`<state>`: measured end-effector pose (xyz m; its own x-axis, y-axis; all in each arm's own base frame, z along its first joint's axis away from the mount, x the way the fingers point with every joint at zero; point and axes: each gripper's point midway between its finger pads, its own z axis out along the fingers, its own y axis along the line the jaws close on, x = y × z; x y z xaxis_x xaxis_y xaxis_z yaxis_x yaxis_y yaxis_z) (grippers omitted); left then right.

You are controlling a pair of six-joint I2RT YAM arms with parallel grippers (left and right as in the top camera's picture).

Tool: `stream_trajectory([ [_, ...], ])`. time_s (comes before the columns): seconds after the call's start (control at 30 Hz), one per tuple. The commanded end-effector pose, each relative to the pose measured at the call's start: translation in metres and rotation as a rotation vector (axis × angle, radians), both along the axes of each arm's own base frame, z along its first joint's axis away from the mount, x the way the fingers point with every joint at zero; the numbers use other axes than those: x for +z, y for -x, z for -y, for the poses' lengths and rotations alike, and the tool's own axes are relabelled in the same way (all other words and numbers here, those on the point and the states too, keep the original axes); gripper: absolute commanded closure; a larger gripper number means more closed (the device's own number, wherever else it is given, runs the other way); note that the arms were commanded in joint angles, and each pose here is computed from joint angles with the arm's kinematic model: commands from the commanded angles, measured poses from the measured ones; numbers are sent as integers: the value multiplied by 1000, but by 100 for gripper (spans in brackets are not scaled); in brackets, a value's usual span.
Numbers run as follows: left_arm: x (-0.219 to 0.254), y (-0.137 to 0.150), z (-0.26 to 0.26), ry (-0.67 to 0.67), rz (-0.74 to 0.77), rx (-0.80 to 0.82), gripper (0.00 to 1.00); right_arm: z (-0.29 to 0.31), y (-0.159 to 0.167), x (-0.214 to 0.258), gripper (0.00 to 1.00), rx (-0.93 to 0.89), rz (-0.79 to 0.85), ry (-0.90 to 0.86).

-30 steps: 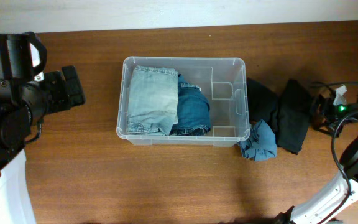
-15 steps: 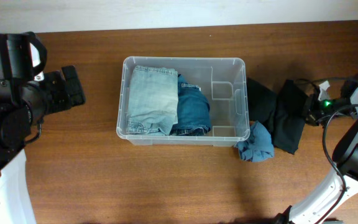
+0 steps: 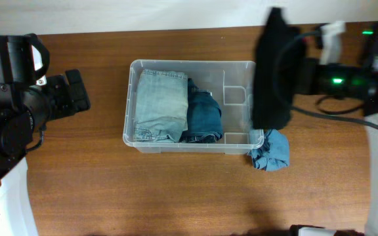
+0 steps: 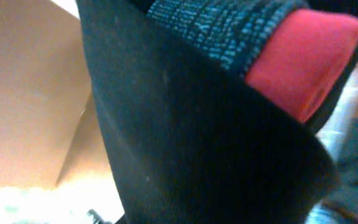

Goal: Pack container
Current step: 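Lift the black garment and lower it into the container's right side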

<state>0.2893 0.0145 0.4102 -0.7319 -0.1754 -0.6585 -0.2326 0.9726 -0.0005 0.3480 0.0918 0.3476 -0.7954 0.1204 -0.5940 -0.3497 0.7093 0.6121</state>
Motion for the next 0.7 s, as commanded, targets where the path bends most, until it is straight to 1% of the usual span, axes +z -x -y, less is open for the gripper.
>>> stream_trajectory([
  [0.0, 3, 1, -3, -2, 11, 17, 0, -51, -1, -15, 85, 120, -76, -48],
  [0.13, 3, 1, -3, -2, 10, 17, 1, -91, -12, -31, 85, 195, -101, -59],
  [0.2, 3, 1, -3, -2, 11, 17, 0, -99, -21, -43, 85, 200, -111, -37],
  [0.27, 3, 1, -3, -2, 11, 17, 1, -99, -31, -67, 85, 168, -173, -4],
  [0.37, 3, 1, -3, -2, 11, 17, 1, -99, -42, -108, 85, 176, -258, 20],
  [0.4, 3, 1, -3, -2, 11, 17, 1, -95, -49, -131, 85, 154, -298, 61],
  [0.5, 3, 1, -3, -2, 11, 17, 1, -82, -60, -164, 85, 95, -348, 158],
  [0.57, 3, 1, -3, -2, 11, 17, 1, -80, -61, -174, 85, 86, -371, 178],
  [0.67, 3, 1, -3, -2, 11, 17, 1, -81, -63, -174, 85, 87, -365, 175],
])
